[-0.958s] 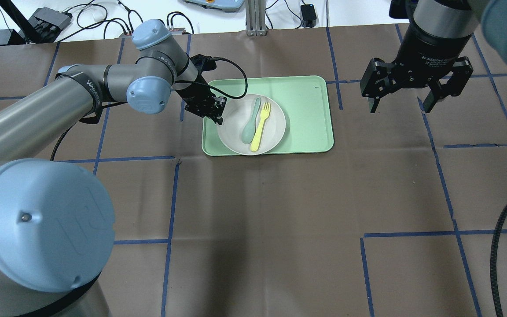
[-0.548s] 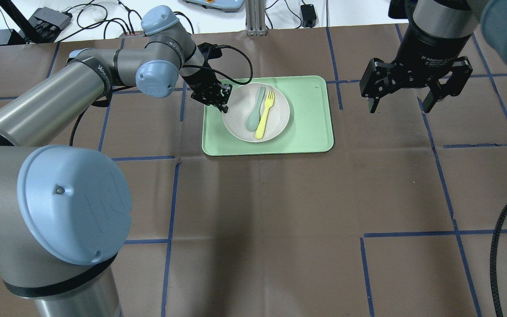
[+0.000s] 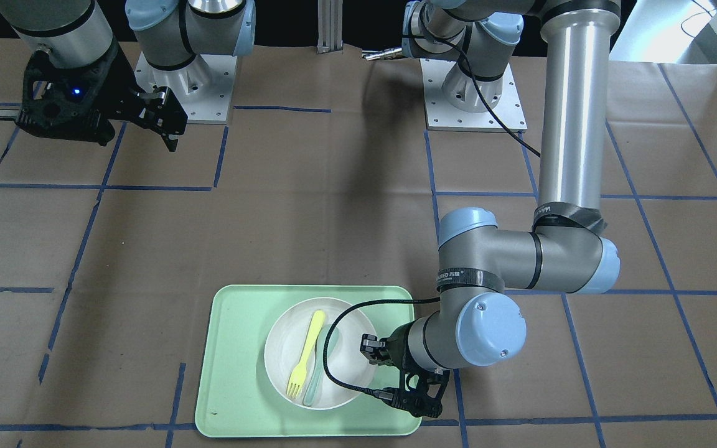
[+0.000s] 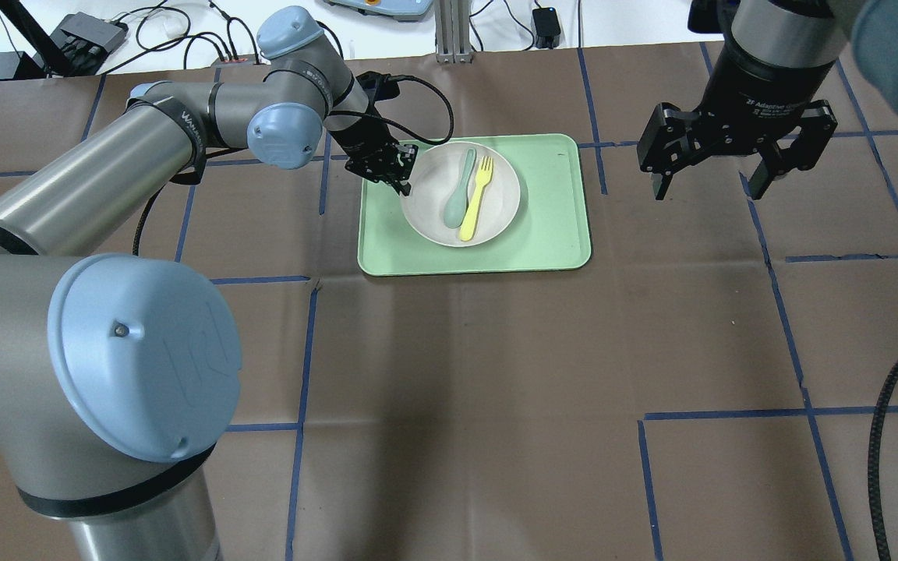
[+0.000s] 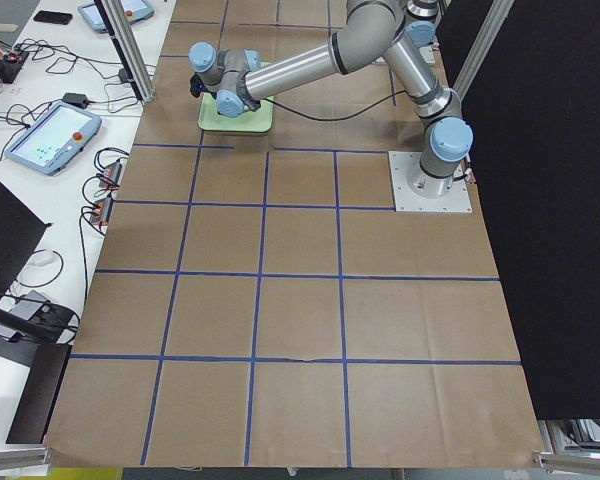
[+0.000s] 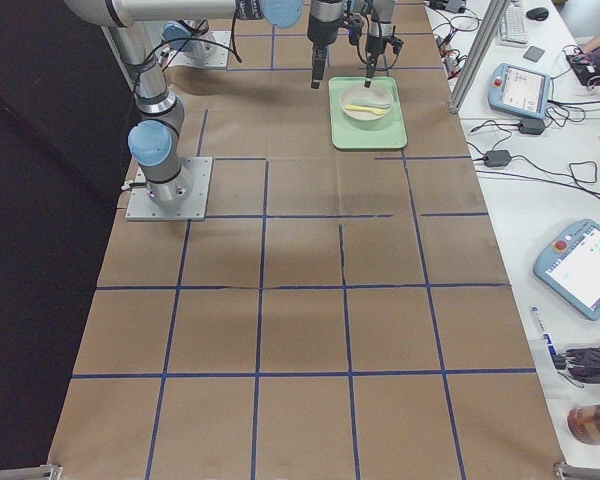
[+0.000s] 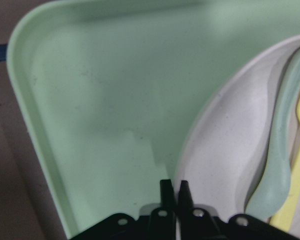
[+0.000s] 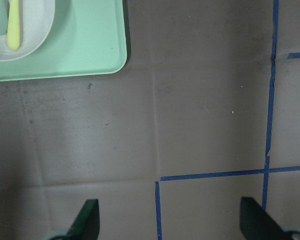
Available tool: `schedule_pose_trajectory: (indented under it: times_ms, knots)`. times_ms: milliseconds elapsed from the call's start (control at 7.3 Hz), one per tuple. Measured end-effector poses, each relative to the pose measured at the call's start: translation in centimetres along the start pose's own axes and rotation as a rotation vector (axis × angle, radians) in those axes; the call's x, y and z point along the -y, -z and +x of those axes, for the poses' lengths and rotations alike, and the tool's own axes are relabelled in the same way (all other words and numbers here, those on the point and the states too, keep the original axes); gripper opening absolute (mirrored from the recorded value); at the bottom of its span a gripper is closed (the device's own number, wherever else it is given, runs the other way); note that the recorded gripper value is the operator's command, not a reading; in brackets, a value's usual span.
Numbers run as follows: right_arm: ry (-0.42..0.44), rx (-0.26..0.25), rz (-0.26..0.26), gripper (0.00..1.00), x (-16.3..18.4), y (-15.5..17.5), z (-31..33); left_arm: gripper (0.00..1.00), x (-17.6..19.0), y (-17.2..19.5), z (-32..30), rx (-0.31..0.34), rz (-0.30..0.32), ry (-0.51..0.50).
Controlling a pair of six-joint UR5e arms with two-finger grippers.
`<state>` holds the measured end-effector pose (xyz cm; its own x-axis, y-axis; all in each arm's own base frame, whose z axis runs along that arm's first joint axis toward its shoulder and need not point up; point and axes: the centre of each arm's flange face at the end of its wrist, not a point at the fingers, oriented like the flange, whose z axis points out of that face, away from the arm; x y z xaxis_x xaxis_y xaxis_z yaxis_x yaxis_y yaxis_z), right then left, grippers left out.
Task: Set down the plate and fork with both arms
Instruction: 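Lower the plate onto the tray and open the left gripper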
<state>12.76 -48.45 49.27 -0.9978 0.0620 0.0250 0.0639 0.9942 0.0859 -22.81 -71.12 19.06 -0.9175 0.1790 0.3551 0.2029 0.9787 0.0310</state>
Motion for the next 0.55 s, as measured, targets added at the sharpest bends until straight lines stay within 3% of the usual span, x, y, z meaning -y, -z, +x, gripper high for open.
schedule_pose_trajectory:
  times_ms: [137,274,548]
  knots:
    - [0.000,-0.001,0.000,1.00,-0.01,0.00,0.00,0.94,0.02,-0.08,0.06,-0.002,-0.001,0.000]
    - [0.000,-0.001,-0.001,1.00,-0.01,-0.01,0.01,0.99,-0.06,-0.18,0.15,-0.003,-0.003,0.000]
    - [0.000,0.000,-0.001,1.00,-0.01,-0.01,0.00,0.99,-0.74,0.59,0.67,-0.002,-0.012,0.017]
